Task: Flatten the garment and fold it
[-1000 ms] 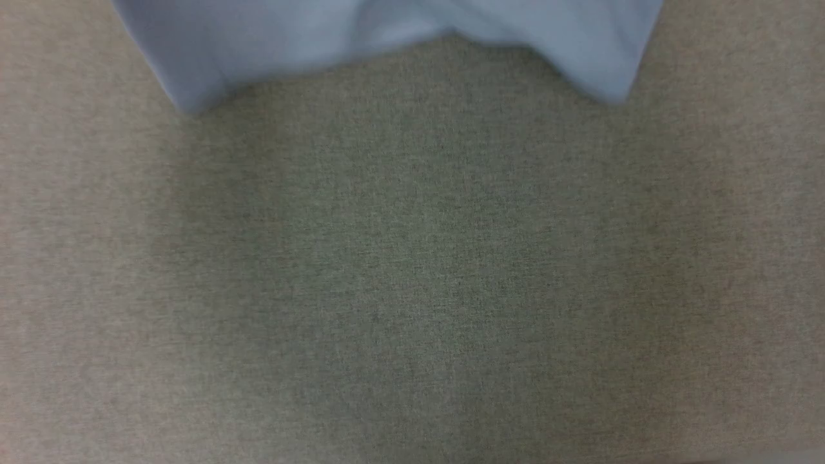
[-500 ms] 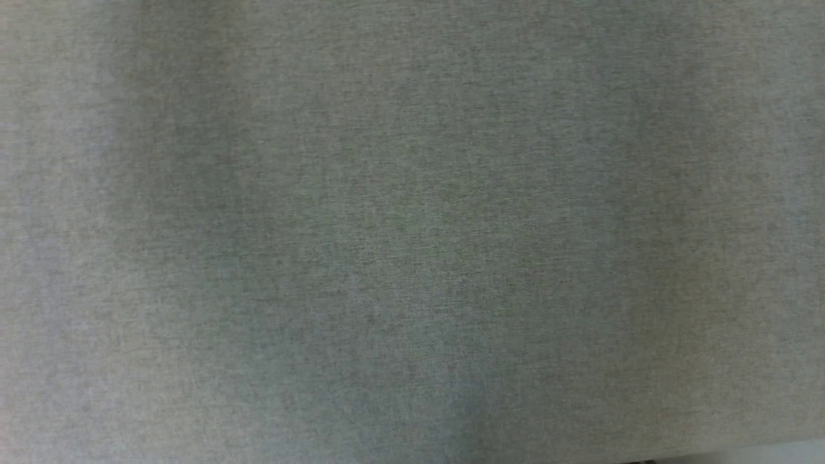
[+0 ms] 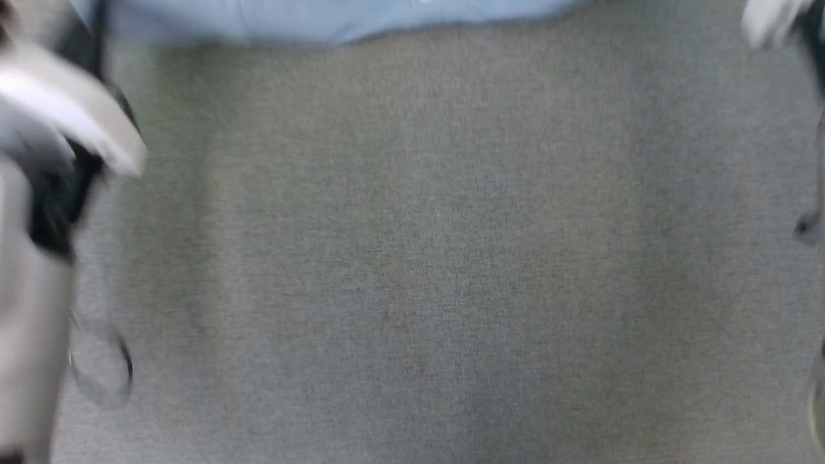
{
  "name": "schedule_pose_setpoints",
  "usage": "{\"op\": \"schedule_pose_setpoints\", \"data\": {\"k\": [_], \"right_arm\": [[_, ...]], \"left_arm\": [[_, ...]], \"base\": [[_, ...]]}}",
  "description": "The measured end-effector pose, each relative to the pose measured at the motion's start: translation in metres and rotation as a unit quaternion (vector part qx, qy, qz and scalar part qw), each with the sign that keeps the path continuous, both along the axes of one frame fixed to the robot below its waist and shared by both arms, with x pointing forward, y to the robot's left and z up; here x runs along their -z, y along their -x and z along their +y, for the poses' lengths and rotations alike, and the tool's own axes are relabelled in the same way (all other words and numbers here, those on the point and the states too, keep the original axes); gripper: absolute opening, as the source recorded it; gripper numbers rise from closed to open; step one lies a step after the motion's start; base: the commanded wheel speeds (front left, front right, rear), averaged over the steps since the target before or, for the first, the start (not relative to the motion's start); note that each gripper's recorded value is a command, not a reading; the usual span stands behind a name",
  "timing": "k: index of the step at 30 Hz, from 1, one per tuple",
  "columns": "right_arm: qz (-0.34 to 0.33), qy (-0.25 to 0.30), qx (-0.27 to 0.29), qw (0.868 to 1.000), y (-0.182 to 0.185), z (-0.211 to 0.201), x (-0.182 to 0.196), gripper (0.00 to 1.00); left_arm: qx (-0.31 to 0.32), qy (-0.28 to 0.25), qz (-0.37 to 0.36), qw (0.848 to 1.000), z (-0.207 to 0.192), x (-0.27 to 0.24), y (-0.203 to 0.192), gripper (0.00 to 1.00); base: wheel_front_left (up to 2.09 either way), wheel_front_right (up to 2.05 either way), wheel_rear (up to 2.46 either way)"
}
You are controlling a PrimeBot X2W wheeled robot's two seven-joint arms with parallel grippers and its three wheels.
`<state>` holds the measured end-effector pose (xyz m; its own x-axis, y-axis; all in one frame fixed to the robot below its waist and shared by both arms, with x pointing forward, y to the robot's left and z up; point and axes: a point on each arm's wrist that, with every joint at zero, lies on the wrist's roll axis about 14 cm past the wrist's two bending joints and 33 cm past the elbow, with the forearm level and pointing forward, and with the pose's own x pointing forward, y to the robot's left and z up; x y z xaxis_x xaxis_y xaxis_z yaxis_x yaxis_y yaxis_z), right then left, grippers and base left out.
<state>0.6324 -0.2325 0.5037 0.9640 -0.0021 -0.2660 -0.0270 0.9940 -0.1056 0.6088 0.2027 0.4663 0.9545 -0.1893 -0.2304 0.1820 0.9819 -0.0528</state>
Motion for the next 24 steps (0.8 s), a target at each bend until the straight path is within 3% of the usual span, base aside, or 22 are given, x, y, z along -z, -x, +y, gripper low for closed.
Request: {"op": "schedule_pose_setpoints", "data": {"k": [7,14,24], "right_arm": [[0.108,-0.047,0.010,0.993,0.090,-0.005,0.048,0.00],[0.179,-0.032,0.060,0.981,0.180,-0.034,0.066,0.00],[0.281,-0.077,0.140,0.946,0.287,-0.048,0.104,0.00]], "left_arm": [[0.015,0.031,0.099,0.994,-0.015,0.028,0.103,0.00],[-0.012,0.057,0.190,0.980,-0.013,0.048,0.202,0.00],[-0.075,0.080,0.243,0.964,-0.004,0.062,0.283,0.00]], "base": [[0.00,0.00,0.00],[0.00,0.00,0.00],[0.00,0.00,0.00]]}}
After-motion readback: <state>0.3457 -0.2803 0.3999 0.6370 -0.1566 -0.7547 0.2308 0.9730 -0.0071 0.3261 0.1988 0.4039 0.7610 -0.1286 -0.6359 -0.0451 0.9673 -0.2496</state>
